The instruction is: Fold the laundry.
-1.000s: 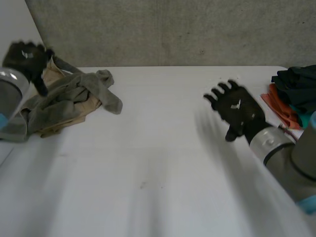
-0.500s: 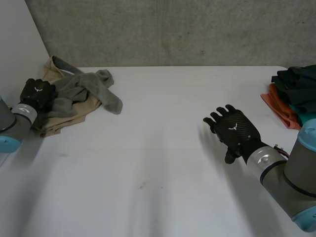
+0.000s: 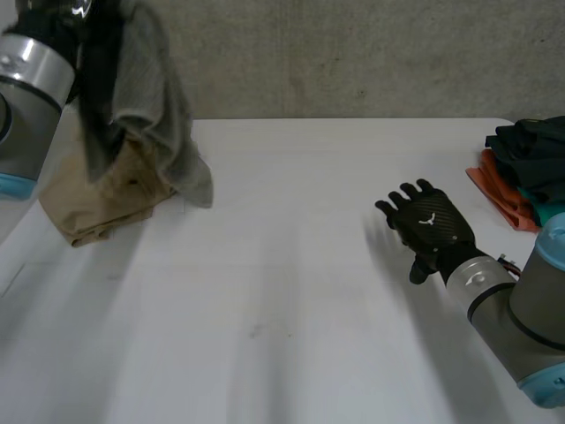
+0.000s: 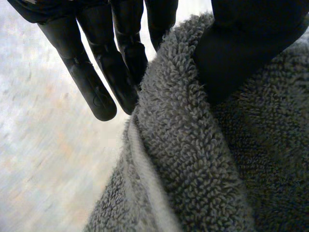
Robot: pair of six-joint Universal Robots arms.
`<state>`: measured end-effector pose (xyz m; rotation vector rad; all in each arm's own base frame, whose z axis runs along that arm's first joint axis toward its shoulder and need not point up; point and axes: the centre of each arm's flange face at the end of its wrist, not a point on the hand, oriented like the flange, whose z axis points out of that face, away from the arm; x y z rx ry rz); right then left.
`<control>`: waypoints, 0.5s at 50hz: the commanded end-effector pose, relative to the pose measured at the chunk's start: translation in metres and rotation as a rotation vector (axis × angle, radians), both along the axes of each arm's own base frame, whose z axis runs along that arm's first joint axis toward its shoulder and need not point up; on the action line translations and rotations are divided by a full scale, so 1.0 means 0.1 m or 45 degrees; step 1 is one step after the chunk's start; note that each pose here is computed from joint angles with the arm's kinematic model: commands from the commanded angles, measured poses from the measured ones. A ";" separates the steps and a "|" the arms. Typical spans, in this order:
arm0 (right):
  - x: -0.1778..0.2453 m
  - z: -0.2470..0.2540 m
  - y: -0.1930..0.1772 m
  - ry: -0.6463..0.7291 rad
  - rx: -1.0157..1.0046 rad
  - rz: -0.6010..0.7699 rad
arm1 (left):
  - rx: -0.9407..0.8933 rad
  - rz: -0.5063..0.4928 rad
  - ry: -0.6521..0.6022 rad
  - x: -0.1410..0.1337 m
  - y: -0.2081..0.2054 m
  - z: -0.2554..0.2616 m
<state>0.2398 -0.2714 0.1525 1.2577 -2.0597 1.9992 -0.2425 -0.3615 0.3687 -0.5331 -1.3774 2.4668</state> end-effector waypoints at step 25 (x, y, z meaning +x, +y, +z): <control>-0.22 0.20 -0.08 -0.199 0.141 -0.180 | 0.824 0.059 -0.333 -0.43 0.69 -1.69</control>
